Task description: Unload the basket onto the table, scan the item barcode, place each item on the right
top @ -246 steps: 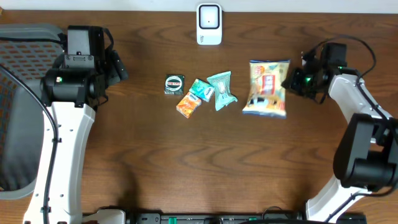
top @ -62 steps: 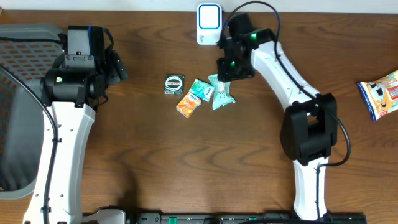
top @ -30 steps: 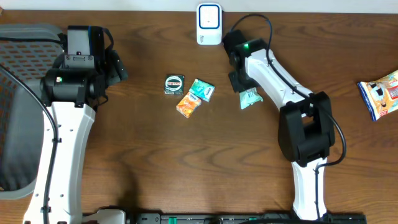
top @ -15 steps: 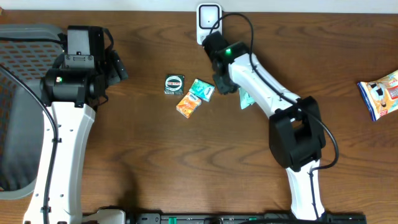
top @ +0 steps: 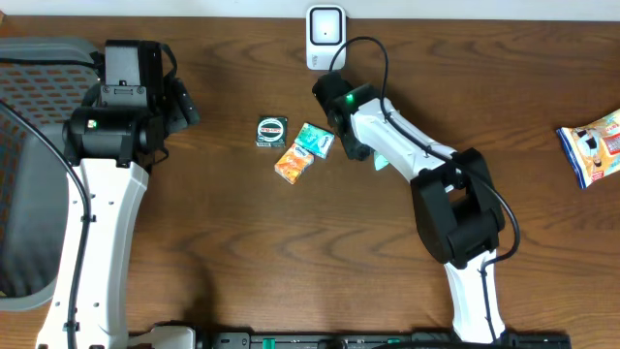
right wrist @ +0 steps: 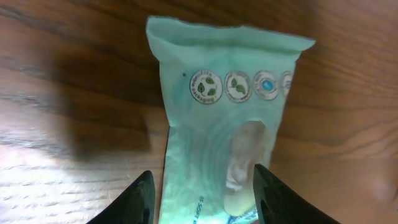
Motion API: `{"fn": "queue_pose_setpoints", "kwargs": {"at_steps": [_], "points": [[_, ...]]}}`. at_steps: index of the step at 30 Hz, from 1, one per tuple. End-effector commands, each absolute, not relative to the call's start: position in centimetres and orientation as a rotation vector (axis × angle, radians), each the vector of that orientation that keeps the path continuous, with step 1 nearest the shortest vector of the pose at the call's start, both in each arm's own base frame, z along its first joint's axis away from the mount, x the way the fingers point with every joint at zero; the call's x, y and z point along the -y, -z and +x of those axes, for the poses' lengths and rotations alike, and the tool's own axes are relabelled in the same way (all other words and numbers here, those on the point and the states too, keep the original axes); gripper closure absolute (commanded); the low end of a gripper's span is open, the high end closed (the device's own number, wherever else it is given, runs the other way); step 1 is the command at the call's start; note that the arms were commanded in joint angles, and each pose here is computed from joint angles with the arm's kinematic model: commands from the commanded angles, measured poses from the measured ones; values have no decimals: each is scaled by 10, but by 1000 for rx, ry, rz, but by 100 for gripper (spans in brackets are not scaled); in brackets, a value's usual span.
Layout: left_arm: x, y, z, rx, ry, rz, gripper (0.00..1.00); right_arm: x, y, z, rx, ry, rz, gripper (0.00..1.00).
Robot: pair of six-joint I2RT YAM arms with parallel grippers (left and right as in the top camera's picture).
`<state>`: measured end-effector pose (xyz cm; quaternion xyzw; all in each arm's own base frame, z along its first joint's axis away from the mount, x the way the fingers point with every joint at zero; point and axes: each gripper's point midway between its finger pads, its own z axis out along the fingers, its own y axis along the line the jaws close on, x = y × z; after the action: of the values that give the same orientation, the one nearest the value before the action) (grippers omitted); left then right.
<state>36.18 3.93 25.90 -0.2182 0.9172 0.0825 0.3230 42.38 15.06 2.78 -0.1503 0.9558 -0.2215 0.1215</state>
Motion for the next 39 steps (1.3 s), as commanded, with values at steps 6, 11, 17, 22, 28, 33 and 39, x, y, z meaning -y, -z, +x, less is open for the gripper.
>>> {"fn": "queue_pose_setpoints", "kwargs": {"at_steps": [6,11,17,22,28,33,39], "points": [[-43,-259,362,-2410,-240,-565,2,-141,-12,414,-2770,694,-408,60],[-43,-259,362,-2410,-241,-565,2,-141,-14,417,-2770,683,-398,99],[-43,-259,362,-2410,-241,-565,2,-168,-27,423,-2823,468,-394,99],[-43,-259,362,-2410,-241,-565,2,-200,-51,431,-2882,99,-498,99],[-43,-259,362,-2410,-241,-565,2,-220,-70,427,-2913,-506,-548,99],[-43,-259,362,-2410,-241,-565,2,-188,-63,431,-2959,-543,-441,99],[-43,-259,362,-2410,-241,-565,2,-185,-61,433,-2960,-501,-442,83]]}}
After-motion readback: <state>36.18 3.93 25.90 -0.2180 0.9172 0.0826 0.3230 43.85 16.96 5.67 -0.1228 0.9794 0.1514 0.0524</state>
